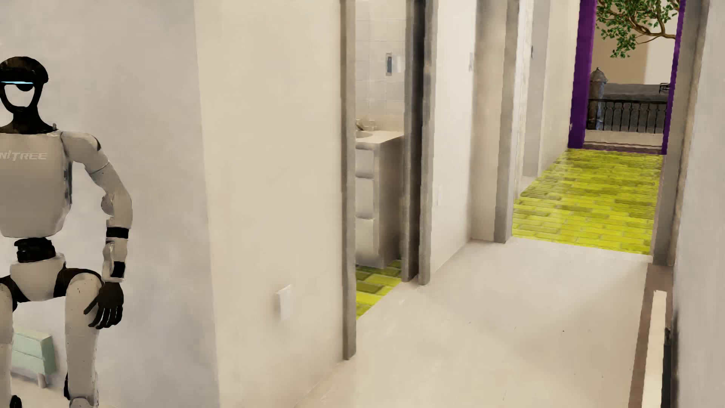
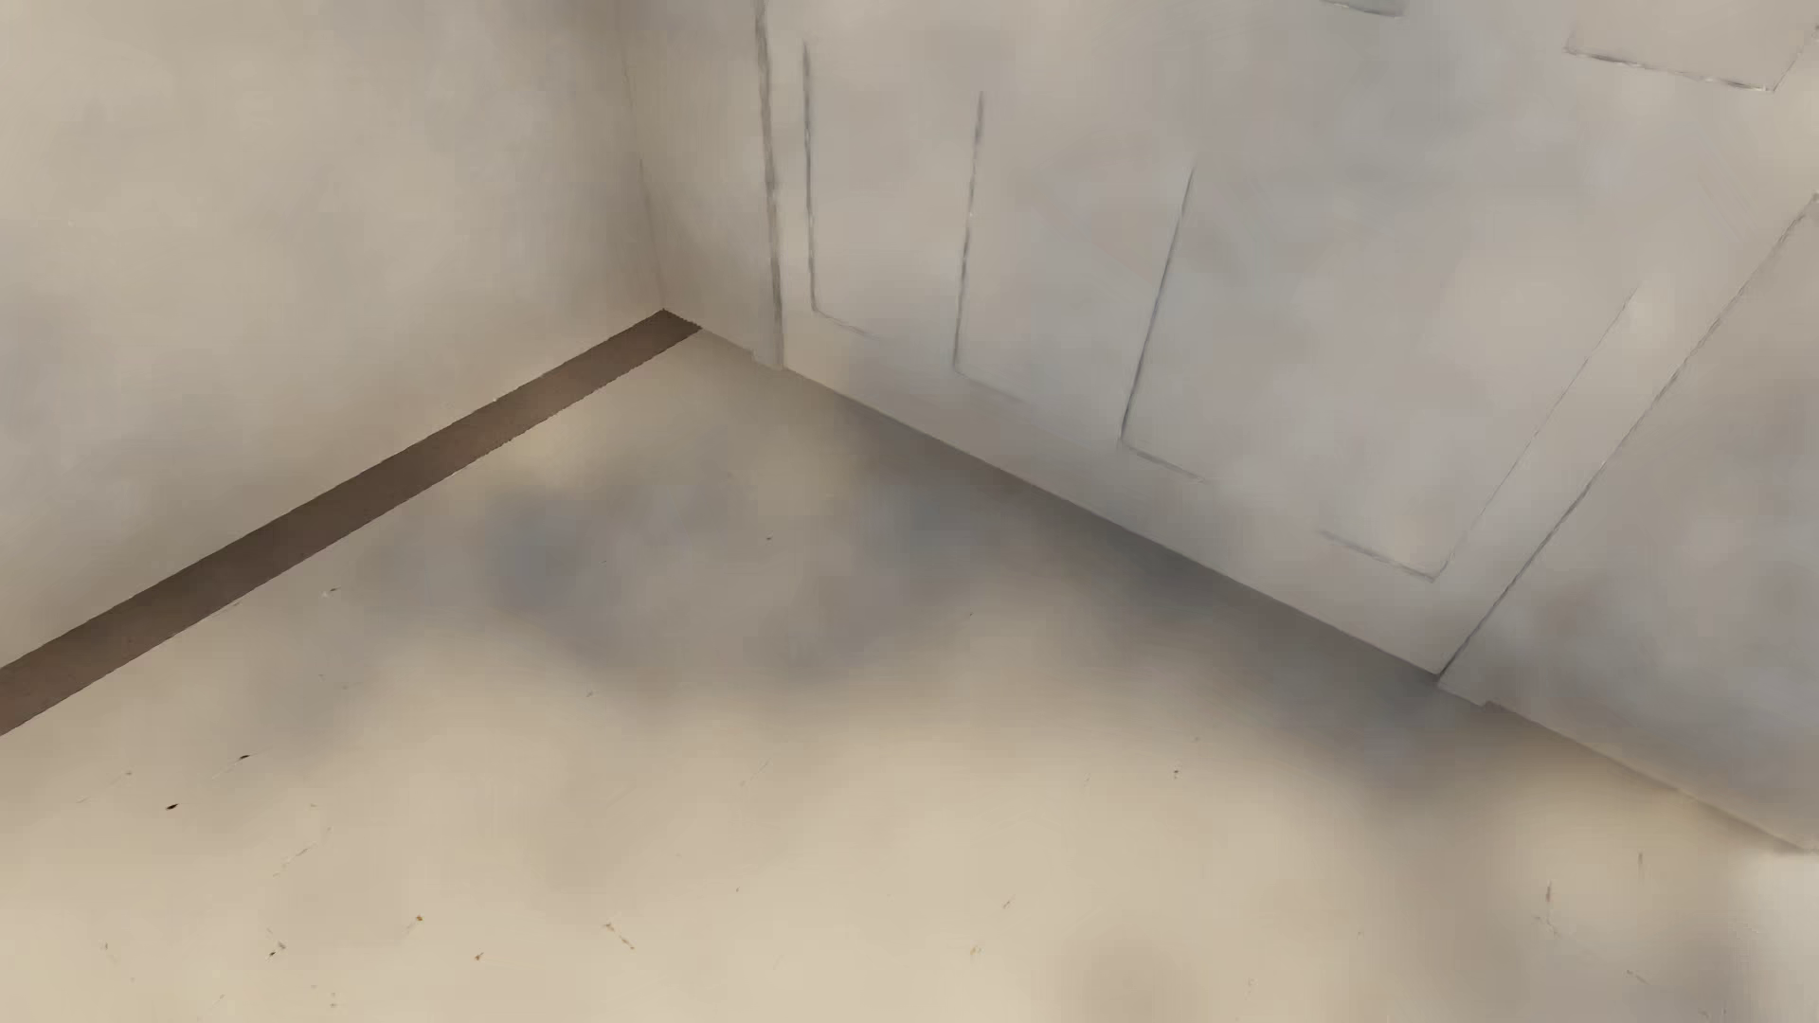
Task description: Circle the corner
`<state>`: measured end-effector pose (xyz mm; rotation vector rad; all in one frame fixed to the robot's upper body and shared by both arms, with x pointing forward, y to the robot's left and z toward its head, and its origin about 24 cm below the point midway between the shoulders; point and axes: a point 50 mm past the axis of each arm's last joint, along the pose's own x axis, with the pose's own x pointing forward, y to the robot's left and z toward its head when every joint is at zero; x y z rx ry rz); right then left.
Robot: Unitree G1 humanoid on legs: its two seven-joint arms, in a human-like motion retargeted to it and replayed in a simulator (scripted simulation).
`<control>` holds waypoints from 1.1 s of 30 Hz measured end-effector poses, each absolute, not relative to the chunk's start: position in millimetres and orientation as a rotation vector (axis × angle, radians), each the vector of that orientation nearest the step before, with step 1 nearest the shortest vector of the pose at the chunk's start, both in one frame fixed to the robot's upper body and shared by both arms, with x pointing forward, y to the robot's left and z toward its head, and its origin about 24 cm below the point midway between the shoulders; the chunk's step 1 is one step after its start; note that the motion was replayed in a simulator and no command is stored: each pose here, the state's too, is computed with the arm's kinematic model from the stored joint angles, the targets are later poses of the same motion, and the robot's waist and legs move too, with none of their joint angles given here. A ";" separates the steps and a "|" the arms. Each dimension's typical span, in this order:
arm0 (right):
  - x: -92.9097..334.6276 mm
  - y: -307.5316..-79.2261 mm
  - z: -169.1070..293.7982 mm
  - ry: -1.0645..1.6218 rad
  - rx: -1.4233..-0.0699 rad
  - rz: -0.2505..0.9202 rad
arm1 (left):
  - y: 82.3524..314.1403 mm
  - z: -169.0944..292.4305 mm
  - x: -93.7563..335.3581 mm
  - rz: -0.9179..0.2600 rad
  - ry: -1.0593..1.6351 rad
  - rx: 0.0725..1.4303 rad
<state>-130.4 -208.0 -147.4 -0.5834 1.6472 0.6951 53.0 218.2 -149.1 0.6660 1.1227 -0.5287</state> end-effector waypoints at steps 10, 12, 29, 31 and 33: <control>-45.6 -256.9 -151.3 1.470 -0.582 0.329 | 210.0 -157.2 -6.8 -0.609 1.275 0.635; -36.9 -262.2 -151.7 1.461 -0.607 0.326 | 216.5 -158.7 -57.1 -0.787 1.422 0.734; -43.2 -233.7 -155.7 1.433 -0.552 0.402 | 197.2 -157.2 -56.0 -0.737 1.380 0.625; -66.3 -226.5 -156.5 1.498 -0.576 0.497 | 209.4 -157.5 -7.5 -0.624 1.276 0.644; -87.0 -222.1 -154.7 1.550 -0.585 0.559 | 218.1 -147.0 47.3 -0.470 1.123 0.608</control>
